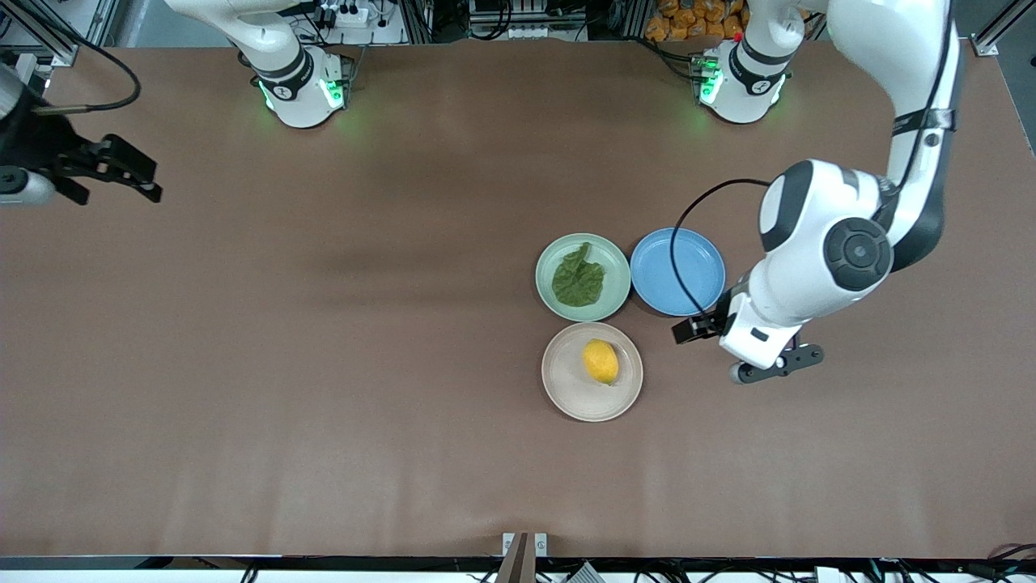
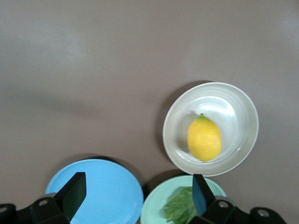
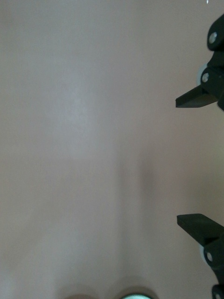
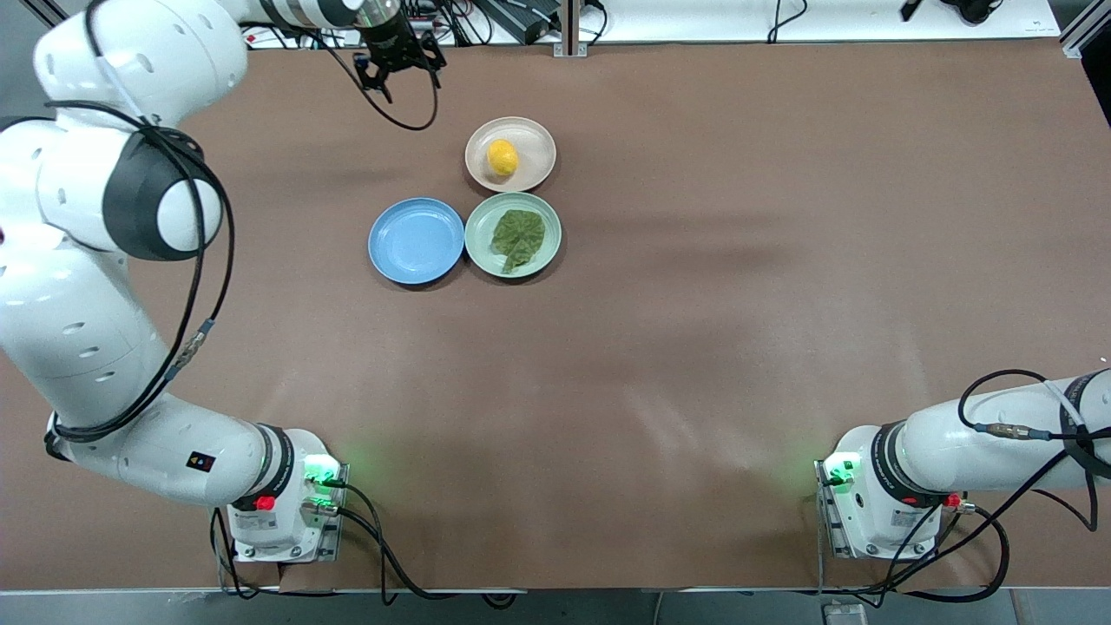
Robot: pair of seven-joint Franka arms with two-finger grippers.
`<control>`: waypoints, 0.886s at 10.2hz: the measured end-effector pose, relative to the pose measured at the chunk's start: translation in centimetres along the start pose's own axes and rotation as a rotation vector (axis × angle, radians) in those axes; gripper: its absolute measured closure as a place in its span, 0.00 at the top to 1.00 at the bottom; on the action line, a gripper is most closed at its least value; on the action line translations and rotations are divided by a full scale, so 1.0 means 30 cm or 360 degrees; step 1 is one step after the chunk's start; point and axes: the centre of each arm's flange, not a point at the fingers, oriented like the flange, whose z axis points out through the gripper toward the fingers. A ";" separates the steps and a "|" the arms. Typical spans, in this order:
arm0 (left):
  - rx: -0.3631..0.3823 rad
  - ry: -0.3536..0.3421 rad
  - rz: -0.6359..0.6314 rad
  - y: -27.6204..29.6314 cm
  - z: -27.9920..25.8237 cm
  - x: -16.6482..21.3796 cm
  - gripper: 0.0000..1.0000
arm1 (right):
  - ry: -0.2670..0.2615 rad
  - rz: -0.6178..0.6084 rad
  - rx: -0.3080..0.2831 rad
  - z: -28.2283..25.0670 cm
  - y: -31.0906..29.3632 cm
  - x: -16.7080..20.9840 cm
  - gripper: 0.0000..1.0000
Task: Pick lemon and lettuce from plates
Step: 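Reach the left gripper to the lemon while the right gripper reaches the lettuce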
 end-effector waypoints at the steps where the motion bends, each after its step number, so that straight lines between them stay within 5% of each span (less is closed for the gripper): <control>1: -0.0023 0.0027 -0.0042 0.040 0.051 -0.005 1.00 | -0.0002 0.0035 -0.0002 0.029 -0.165 -0.010 1.00; 5: -0.0098 0.0132 -0.0078 0.169 0.261 -0.031 1.00 | -0.0049 0.0127 -0.0010 0.362 -0.871 -0.102 1.00; 9: -0.0113 0.0163 -0.0033 0.228 0.466 -0.062 1.00 | -0.0028 0.0484 0.0066 0.802 -1.264 -0.148 1.00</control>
